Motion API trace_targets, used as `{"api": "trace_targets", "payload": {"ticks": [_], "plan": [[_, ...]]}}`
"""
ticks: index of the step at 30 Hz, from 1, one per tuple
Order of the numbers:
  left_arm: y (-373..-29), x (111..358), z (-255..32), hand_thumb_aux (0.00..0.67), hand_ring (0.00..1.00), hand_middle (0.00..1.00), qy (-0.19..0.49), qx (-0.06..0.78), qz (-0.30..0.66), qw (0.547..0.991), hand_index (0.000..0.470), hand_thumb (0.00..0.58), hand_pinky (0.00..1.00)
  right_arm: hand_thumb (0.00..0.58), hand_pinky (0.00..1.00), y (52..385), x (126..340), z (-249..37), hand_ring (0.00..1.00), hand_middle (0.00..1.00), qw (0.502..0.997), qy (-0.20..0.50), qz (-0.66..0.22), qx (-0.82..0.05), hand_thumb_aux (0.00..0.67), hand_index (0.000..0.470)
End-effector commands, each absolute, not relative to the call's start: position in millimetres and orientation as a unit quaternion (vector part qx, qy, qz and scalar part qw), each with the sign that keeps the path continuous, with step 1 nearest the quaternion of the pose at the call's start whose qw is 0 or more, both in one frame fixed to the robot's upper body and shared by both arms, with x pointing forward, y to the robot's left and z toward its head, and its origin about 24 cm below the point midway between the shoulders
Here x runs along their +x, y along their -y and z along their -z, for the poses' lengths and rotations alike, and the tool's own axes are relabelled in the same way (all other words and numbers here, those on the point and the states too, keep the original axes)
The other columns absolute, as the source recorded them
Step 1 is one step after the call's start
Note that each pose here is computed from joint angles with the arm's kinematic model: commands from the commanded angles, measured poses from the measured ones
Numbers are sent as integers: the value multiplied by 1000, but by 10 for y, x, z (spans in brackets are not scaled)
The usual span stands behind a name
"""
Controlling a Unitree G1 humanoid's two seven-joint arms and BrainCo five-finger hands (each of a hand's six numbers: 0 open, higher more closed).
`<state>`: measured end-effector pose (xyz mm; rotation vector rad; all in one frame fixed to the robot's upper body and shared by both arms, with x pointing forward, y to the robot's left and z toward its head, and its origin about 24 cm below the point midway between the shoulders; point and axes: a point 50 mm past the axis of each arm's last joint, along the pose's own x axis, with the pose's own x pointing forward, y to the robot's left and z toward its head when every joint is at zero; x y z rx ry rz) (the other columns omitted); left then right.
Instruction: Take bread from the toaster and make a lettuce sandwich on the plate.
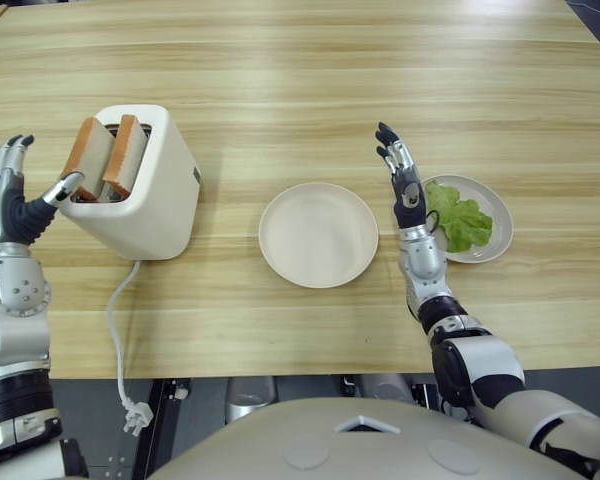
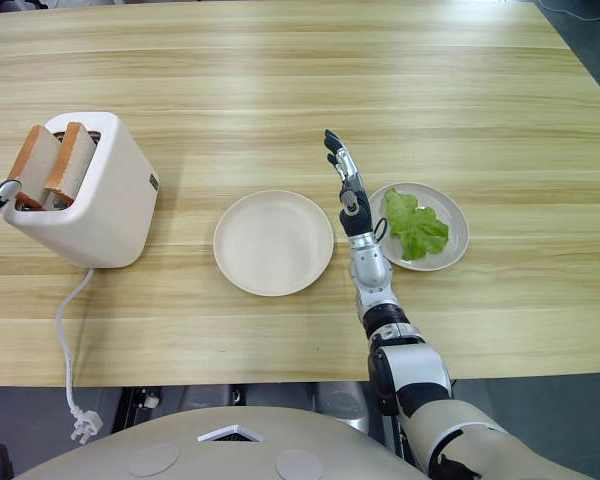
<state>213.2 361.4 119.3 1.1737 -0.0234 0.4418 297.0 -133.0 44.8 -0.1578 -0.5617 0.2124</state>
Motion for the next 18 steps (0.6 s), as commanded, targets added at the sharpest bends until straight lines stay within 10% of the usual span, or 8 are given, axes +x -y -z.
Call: {"api": "trace_targets", "payload": {"ticks": [1, 9, 10, 11, 13, 18], "plan": [[-3587, 2162, -1153, 0, 0, 0, 4, 554, -192, 810, 0, 0, 0, 0, 0, 1314, 2970, -426, 0, 0, 953, 269, -111, -81, 0, 0], [-3522, 2230, -1076, 0, 0, 0, -14, 557, -167, 813, 0, 0, 0, 0, 0, 1310, 2972, -418, 0, 0, 954, 266, -112, -81, 0, 0], [-3520, 2238, -1070, 244, 0, 0, -15, 557, -167, 814, 168, 346, 0, 0, 0, 1310, 2972, -417, 0, 0, 954, 265, -112, -81, 0, 0], [-3519, 2244, -1066, 426, 0, 0, -16, 556, -166, 814, 292, 503, 0, 0, 0, 1310, 2972, -417, 0, 0, 954, 265, -112, -81, 0, 0], [-3515, 2250, -1063, 507, 0, 0, -16, 556, -166, 814, 348, 546, 0, 0, 0, 1311, 2973, -418, 0, 0, 954, 266, -112, -81, 0, 0], [-3509, 2283, -1050, 394, 0, 0, -17, 556, -169, 814, 271, 482, 0, 0, 0, 1330, 2964, -413, 0, 0, 954, 266, -109, -82, 0, 0]]}}
